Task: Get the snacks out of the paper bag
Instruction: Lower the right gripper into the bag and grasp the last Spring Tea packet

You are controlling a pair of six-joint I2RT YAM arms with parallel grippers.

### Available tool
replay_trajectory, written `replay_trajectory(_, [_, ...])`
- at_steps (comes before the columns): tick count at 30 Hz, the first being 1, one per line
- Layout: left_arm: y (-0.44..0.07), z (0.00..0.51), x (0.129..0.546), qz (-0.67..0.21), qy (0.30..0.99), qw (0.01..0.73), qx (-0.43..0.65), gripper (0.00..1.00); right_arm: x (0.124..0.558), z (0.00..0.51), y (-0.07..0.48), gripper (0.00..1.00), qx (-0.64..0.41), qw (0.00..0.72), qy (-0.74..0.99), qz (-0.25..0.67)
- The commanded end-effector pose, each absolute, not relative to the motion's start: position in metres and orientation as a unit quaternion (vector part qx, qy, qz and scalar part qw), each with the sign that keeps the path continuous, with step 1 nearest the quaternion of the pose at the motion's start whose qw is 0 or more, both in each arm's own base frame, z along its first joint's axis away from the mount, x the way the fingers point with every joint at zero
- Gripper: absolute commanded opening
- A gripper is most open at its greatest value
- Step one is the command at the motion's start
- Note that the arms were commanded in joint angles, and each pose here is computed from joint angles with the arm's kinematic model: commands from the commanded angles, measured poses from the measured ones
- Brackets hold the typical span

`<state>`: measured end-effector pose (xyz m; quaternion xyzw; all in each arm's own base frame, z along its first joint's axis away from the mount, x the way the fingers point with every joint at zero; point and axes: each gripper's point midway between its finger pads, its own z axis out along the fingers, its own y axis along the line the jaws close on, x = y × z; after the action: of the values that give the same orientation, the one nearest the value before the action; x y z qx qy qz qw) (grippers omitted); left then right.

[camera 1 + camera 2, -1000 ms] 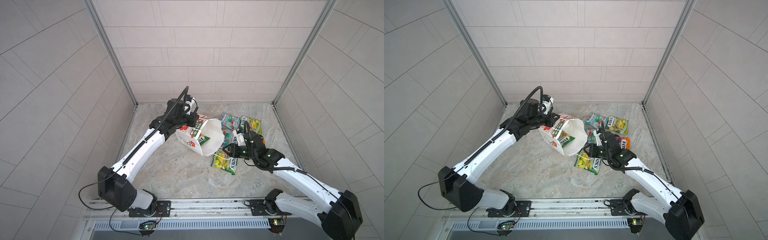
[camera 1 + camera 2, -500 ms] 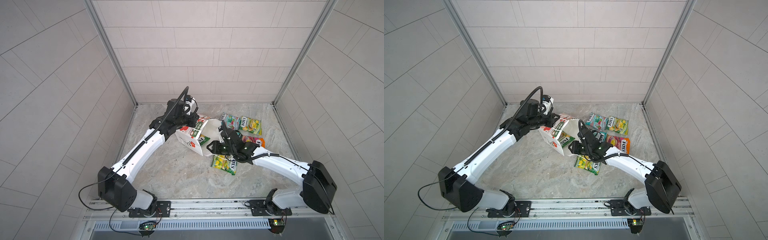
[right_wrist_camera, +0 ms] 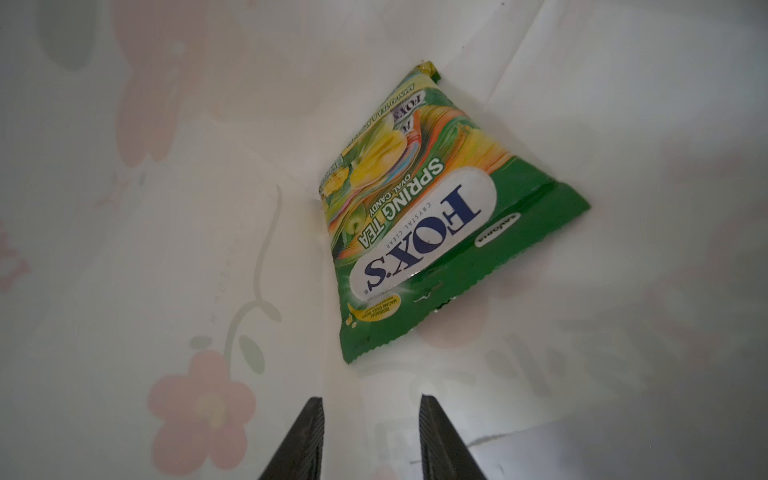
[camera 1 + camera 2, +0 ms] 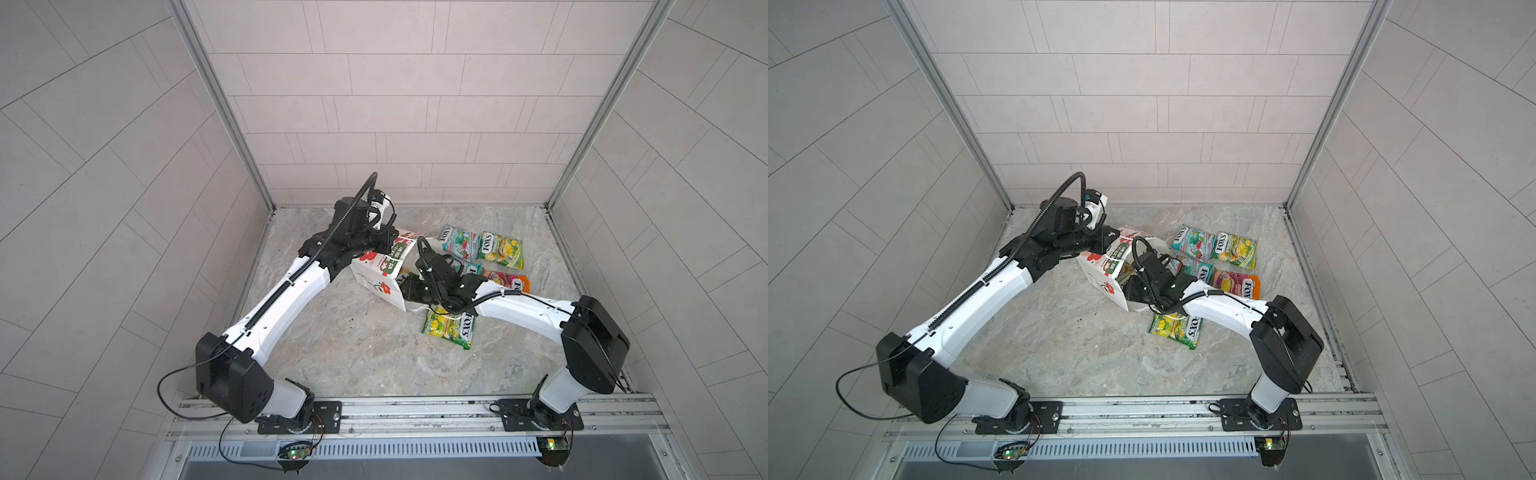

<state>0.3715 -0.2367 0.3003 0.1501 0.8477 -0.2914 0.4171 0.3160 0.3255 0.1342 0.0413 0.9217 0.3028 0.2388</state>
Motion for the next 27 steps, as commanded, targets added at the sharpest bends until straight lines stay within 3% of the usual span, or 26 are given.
replay_trajectory(1, [-0.235,0.308,0.371,-0.291,0.843,0.426,0.152,0.00,0.317,0.126,0.320,0.41,0.060,0.233,0.929,0.282])
replay_trajectory(6, [-0.236,0.308,0.371,-0.290,0.843,0.426,0.152,0.00,0.324,0.117,0.317,0.45,0.085,0.238,0.931,0.265])
replay_trajectory(27, [-0.241,0.319,0.366,-0.311,0.829,0.434,0.164,0.00,0.353,0.085,0.310,0.47,0.167,0.249,0.932,0.206])
